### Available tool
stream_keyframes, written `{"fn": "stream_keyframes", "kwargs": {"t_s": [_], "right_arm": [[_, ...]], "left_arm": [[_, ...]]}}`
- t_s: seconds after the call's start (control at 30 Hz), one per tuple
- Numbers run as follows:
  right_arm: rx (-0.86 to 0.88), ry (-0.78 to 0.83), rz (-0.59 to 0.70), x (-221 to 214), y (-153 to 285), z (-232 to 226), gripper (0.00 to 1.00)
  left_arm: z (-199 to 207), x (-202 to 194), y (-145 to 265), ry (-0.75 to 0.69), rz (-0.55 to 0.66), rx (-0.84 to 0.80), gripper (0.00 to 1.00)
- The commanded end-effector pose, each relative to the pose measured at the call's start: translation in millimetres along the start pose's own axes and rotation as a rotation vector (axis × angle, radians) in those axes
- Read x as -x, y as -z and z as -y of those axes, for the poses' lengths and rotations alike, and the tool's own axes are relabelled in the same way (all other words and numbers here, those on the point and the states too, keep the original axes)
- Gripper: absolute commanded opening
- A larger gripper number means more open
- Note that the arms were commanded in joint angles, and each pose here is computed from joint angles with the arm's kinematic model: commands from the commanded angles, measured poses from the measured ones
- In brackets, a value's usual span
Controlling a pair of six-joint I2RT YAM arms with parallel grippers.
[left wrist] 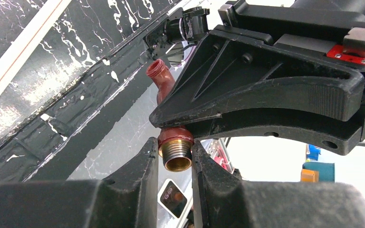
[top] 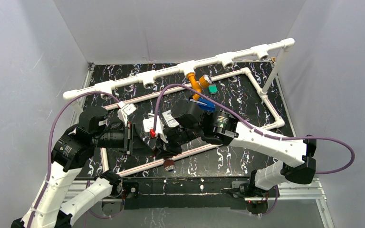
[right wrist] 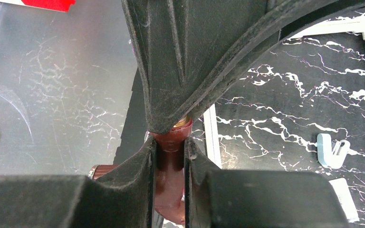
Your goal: Install the water faucets
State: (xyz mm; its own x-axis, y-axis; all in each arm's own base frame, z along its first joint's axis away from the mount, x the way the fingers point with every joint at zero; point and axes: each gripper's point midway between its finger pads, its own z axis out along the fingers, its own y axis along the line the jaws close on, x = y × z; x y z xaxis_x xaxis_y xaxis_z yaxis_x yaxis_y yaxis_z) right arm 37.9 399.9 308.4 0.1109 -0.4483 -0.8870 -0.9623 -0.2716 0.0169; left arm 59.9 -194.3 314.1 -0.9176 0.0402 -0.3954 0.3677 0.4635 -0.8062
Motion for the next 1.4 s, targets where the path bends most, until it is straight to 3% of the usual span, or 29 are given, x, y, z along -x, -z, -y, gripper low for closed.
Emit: {"fn": "stream_keyframes", "kwargs": {"t_s": [0.0,0.23,0.47,0.83,1.37], "right_arm": [[-0.031,0.073,0.116,35.9,8.7,1.0,0.16],[-0.089,0.075,0.169,40.7,25.0,1.0,0.49],[-0.148,0.089,0.23,47.7,47.6,-1.7,0.66],[-0.219,0.183,0.364,58.8,104.0,-21.5,0.71],[-0.398,0.482,0.302,24.4,138.3,-10.9,0.72]], "left_arm": [[21.1,-2.8,2.2,0.007,-0.025,-0.108,0.0],[30.0,1.2,1.6,0.03,-0.003,-0.161,0.0],[29.1,1.9,-0.6,0.057,0.013,-0.175,0.0],[25.5,12.5,-10.1,0.149,0.097,-0.229,0.0],[69.3,44.0,1.7,0.226,0.195,-0.479,0.0]]}}
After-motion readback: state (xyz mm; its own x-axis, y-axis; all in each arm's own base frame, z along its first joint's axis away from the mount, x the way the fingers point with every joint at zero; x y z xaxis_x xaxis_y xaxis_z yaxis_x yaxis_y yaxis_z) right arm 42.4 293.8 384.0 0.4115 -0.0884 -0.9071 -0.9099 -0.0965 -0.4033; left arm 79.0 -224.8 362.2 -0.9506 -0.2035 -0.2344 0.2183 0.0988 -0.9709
